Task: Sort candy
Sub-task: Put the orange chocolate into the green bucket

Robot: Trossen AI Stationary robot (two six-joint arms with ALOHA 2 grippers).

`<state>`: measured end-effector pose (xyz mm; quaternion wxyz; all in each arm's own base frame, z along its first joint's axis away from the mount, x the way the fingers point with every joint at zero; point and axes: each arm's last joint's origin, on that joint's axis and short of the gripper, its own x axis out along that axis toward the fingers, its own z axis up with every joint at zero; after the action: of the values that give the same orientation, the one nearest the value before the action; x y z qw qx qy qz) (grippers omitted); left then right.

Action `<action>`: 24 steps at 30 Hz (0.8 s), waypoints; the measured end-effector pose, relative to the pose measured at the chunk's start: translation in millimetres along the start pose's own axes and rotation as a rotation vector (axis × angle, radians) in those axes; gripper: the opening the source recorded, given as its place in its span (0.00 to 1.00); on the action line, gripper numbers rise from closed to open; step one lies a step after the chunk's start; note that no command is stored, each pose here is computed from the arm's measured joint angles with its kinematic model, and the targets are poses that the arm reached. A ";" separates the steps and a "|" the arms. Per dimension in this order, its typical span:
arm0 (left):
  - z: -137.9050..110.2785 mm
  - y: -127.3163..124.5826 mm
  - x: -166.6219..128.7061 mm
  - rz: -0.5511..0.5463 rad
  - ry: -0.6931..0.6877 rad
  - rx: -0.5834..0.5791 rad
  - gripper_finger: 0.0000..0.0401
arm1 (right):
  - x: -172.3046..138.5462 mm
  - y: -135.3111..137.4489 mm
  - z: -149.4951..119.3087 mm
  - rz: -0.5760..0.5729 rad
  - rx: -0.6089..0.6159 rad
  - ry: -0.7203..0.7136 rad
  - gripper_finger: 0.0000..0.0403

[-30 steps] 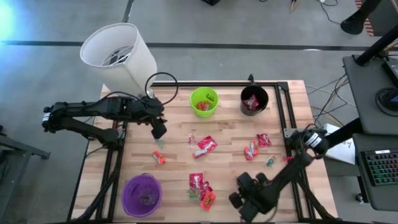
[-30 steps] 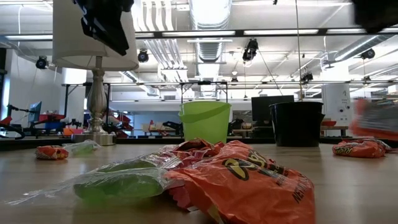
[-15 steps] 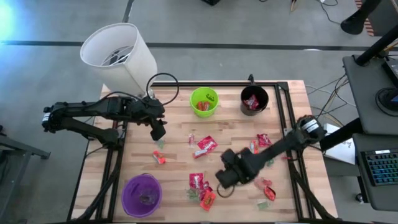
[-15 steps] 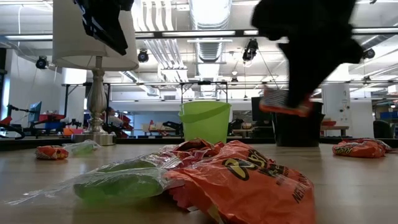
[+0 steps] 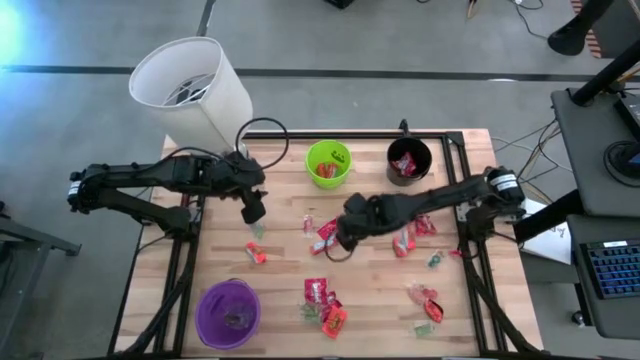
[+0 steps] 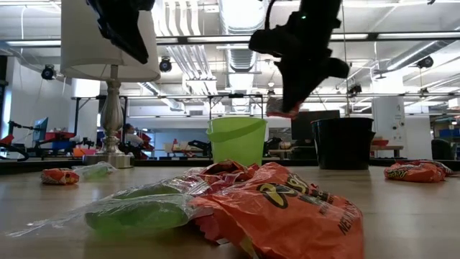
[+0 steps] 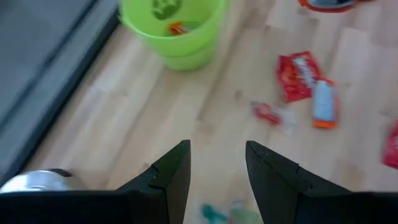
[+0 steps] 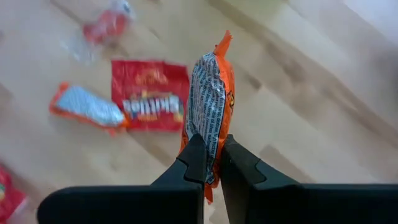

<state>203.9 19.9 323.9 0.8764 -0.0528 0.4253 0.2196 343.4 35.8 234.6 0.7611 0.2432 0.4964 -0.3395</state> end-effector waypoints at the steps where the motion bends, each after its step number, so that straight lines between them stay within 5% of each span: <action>1: 0.2 0.6 0.0 0.020 -0.005 0.008 0.34 | 0.2 -2.2 4.6 0.012 0.005 -0.002 0.04; 17: 0.7 3.1 -0.2 0.097 -0.025 0.012 0.34 | 10.2 -28.9 48.5 0.050 0.029 -0.064 0.04; 24: -0.4 9.0 -1.3 0.289 -0.043 0.058 0.34 | 13.1 -34.7 61.5 0.071 0.038 -0.109 0.04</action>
<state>199.1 27.4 325.5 0.8457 0.0391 0.4159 0.3321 357.0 -33.9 245.3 0.7937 0.2565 0.4388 -0.3343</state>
